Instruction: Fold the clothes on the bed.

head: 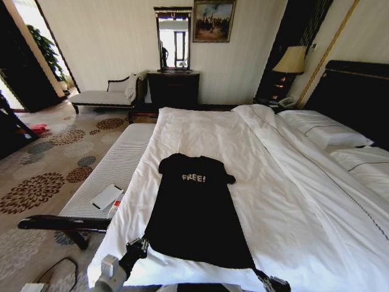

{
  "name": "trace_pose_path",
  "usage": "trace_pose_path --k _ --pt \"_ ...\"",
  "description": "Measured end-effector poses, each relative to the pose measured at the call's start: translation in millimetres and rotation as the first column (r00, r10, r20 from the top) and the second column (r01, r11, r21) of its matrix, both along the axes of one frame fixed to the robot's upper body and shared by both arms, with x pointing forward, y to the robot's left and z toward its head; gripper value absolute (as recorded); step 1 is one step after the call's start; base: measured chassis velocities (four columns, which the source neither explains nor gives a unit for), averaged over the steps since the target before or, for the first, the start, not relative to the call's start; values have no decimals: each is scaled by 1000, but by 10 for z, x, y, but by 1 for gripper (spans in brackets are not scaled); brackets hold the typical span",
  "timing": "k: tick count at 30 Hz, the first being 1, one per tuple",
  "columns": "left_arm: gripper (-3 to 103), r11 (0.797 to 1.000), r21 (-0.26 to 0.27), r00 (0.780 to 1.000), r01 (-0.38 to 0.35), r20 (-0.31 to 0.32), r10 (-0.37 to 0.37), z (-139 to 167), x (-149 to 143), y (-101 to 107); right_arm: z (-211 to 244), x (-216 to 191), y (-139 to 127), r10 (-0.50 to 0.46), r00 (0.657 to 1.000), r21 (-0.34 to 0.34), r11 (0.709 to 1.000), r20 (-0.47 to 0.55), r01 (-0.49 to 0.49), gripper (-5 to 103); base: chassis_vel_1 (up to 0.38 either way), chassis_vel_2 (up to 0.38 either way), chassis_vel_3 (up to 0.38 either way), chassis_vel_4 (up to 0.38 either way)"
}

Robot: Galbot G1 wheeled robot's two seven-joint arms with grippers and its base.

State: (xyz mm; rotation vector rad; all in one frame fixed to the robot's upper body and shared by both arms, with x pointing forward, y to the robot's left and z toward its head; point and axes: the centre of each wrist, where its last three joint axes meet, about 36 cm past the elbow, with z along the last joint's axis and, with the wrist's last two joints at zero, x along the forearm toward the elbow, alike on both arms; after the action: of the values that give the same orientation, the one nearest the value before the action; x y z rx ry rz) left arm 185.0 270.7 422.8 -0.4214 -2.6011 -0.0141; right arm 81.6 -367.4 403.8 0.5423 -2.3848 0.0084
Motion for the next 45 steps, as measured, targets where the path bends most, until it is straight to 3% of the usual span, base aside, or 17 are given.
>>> trace_pose_path --k 13,20,21,23,24,27,29,30,32,33,35,36,38,42,44,45 --pt "2 999 36 999 -9 -44 11 -53 -311 21 -21 -184 20 9 1000 -8 1000 1 -9 0 0 0 0 0" --pt "-1 999 35 999 -15 -31 17 -103 -267 4 -47 -176 43 -6 1000 -9 1000 7 6 0 0 0 0 0" --pt "4 999 33 999 -16 -30 17 -104 -255 -15 -54 -178 45 -10 1000 -11 1000 6 10 0 0 0 0 0" --pt "4 999 33 999 -15 -30 15 -102 -247 -41 -59 -179 44 -13 1000 -13 1000 6 13 0 0 0 0 0" --pt "10 999 32 1000 -10 -28 11 -94 -239 -70 -68 -181 38 -16 1000 -15 1000 6 16 -1 0 0 0 0" --pt "26 999 43 1000 0 -18 1 -71 -225 -118 -75 -172 33 -21 1000 -15 1000 12 21 15 0 0 0 0" --pt "31 999 45 1000 1 -18 0 -63 -223 -125 -71 -167 35 -22 1000 -14 1000 15 22 15 0 0 0 0" --pt "31 999 47 1000 1 -18 0 -56 -222 -129 -66 -162 40 -23 1000 -13 1000 19 24 21 0 0 0 0" --pt "42 999 50 1000 -1 -18 2 -54 -219 -127 -59 -162 53 -29 999 -12 999 23 29 32 0 0 0 0" --pt "42 999 50 1000 -1 -18 2 -54 -219 -127 -59 -162 53 -29 999 -12 999 23 29 32 0 0 0 0" --pt "53 998 55 1000 -3 -19 4 -56 -226 -118 -53 -160 64 -33 999 -9 999 27 33 43 0 0 0 0" --pt "58 998 58 1000 -5 -20 6 -55 -232 -111 -52 -155 64 -34 999 -9 999 29 34 43 0 0 0 0" --pt "58 998 59 1000 -6 -21 8 -52 -239 -105 -51 -141 59 -36 999 -9 999 34 36 48 0 0 0 0" --pt "81 998 64 1000 -12 -16 13 -11 -305 -92 -30 32 6 -62 995 -5 998 84 63 71 0 0 0 0" --pt "86 998 70 1000 -10 -16 12 -16 -342 -89 -19 101 -11 -74 992 -4 997 98 75 71 0 0 0 0" --pt "86 997 75 1000 -9 -13 10 -22 -379 -85 -1 173 -25 -87 990 3 996 112 87 77 0 0 0 0"
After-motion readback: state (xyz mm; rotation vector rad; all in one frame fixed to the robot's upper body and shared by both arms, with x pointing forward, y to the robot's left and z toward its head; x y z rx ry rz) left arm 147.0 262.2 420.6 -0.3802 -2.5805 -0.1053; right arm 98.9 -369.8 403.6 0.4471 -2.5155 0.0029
